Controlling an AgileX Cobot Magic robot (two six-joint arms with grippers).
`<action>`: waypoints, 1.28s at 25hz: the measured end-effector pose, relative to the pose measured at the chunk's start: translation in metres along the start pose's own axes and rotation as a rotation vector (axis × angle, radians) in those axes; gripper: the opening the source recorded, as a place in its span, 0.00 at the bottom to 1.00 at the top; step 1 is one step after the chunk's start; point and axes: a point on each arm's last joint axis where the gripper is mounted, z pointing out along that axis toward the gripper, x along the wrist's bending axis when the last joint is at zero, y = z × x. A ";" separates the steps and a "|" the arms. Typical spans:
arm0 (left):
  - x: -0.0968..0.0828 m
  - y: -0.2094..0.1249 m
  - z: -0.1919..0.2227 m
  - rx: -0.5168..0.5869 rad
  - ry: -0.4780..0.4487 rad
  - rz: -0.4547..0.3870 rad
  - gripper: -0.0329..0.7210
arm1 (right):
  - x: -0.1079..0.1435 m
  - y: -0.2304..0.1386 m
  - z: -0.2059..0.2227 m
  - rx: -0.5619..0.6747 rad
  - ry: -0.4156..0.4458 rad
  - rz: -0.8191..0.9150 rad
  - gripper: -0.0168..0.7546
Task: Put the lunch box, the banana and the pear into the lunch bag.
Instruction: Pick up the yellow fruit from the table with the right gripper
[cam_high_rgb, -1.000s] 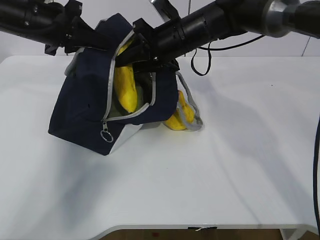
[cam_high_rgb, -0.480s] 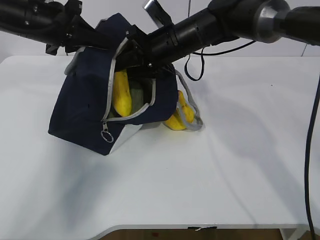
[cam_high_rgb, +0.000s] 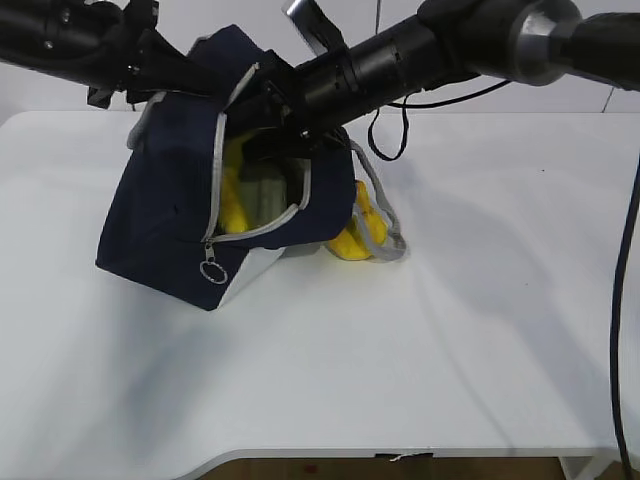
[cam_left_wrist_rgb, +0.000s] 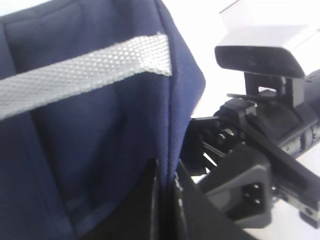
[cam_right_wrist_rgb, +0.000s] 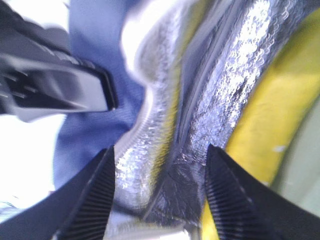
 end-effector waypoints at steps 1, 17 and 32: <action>0.001 0.001 -0.002 -0.004 0.001 -0.004 0.03 | 0.000 0.001 -0.002 -0.003 0.013 0.001 0.62; 0.008 0.004 -0.011 -0.015 0.003 0.006 0.03 | -0.039 0.008 -0.072 -0.026 -0.109 0.068 0.57; 0.007 0.009 -0.032 -0.042 0.039 0.057 0.03 | -0.039 -0.003 -0.106 0.131 -0.548 0.065 0.56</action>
